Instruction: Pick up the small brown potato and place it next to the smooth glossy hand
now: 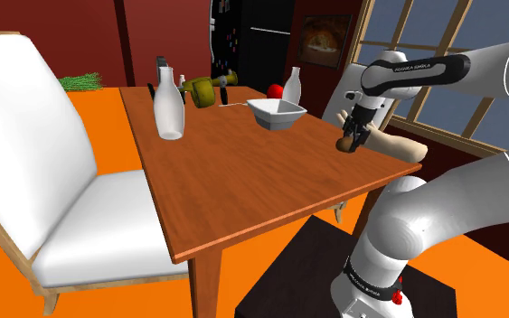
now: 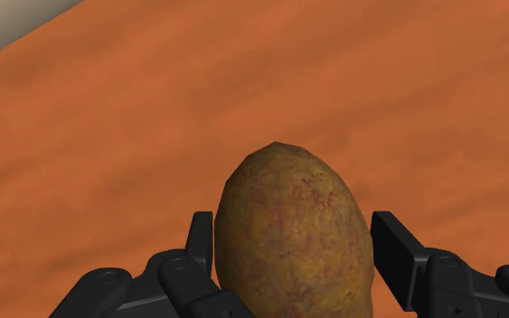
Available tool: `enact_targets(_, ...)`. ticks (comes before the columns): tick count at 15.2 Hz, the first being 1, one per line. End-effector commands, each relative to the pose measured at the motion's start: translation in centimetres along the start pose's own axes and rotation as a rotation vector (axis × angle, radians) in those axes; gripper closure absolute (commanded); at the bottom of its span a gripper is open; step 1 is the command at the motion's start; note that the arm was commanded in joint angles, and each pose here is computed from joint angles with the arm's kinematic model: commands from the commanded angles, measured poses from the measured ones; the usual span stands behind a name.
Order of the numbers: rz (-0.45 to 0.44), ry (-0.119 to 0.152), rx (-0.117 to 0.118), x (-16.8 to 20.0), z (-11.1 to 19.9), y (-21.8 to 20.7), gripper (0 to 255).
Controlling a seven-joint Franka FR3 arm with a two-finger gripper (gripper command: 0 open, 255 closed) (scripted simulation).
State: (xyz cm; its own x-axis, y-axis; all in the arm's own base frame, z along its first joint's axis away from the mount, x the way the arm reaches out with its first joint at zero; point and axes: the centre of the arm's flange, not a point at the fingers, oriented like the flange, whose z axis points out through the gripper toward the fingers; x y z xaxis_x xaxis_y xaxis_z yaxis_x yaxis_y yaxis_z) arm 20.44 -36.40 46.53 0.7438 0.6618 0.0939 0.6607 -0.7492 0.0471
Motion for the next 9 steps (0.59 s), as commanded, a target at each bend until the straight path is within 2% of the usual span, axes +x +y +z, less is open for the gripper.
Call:
enact_targets(1,0.0,0.0,0.0,0.0,0.22,0.02,255)
enact_targets(6,0.0,0.0,0.0,0.0,0.22,0.02,255)
enact_targets(7,0.0,0.0,0.0,0.0,0.22,0.02,0)
enact_targets(9,0.0,0.0,0.0,0.0,0.22,0.02,0)
